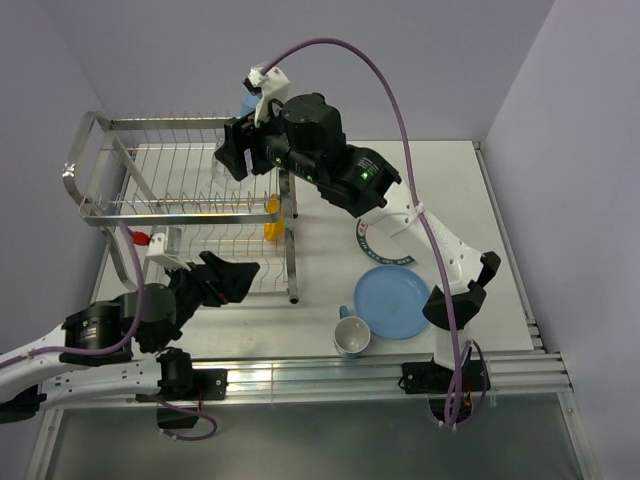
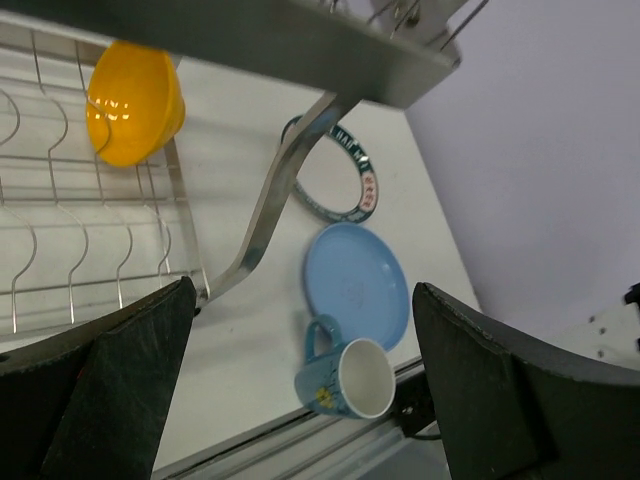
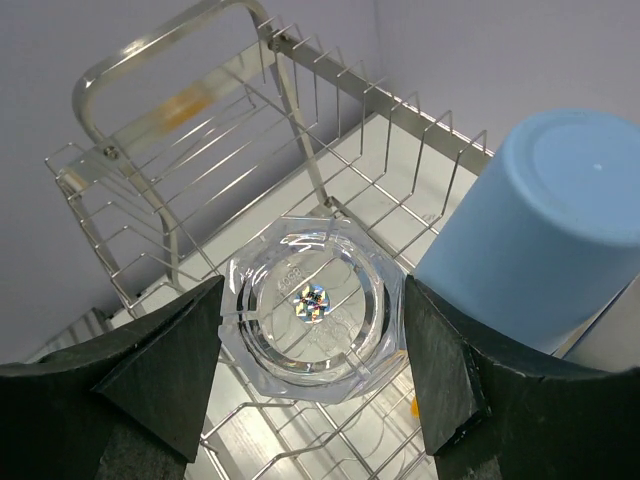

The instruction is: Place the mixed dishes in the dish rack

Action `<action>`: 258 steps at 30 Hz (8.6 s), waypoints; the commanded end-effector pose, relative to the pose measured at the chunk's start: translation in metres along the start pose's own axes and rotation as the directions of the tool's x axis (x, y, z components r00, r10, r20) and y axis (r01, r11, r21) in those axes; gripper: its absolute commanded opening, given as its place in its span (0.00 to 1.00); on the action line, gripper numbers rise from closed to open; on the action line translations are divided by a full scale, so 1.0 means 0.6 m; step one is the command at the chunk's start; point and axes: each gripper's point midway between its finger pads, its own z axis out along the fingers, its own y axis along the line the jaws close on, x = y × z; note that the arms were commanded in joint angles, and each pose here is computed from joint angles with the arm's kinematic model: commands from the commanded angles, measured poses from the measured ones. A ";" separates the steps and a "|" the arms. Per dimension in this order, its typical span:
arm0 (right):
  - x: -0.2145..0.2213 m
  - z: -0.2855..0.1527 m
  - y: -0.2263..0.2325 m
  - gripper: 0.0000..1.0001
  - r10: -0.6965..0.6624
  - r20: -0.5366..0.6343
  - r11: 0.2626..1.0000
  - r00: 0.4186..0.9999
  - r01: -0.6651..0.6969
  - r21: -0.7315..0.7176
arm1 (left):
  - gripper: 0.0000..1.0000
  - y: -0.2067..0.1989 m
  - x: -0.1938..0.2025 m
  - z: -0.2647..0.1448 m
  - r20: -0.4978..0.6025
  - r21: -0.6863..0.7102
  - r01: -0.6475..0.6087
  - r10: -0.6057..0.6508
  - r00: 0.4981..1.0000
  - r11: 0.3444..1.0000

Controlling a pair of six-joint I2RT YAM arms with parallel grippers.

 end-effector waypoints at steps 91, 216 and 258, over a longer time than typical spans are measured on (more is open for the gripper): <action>0.280 -0.463 0.047 0.95 0.725 -0.158 0.611 0.670 -0.732 -0.302 | 0.00 -0.124 0.135 0.008 0.003 0.405 0.004 -0.006 1.000 0.914; 0.310 -0.424 0.134 0.00 0.387 -0.331 0.704 0.861 -0.508 -0.497 | 0.94 -0.091 0.110 -0.089 -0.227 0.490 -0.073 0.208 0.951 0.869; 0.465 -0.543 0.243 0.00 -0.126 -0.640 0.600 0.758 -0.456 -0.658 | 0.66 -0.129 0.382 -0.248 -0.664 0.737 0.259 0.597 0.449 0.625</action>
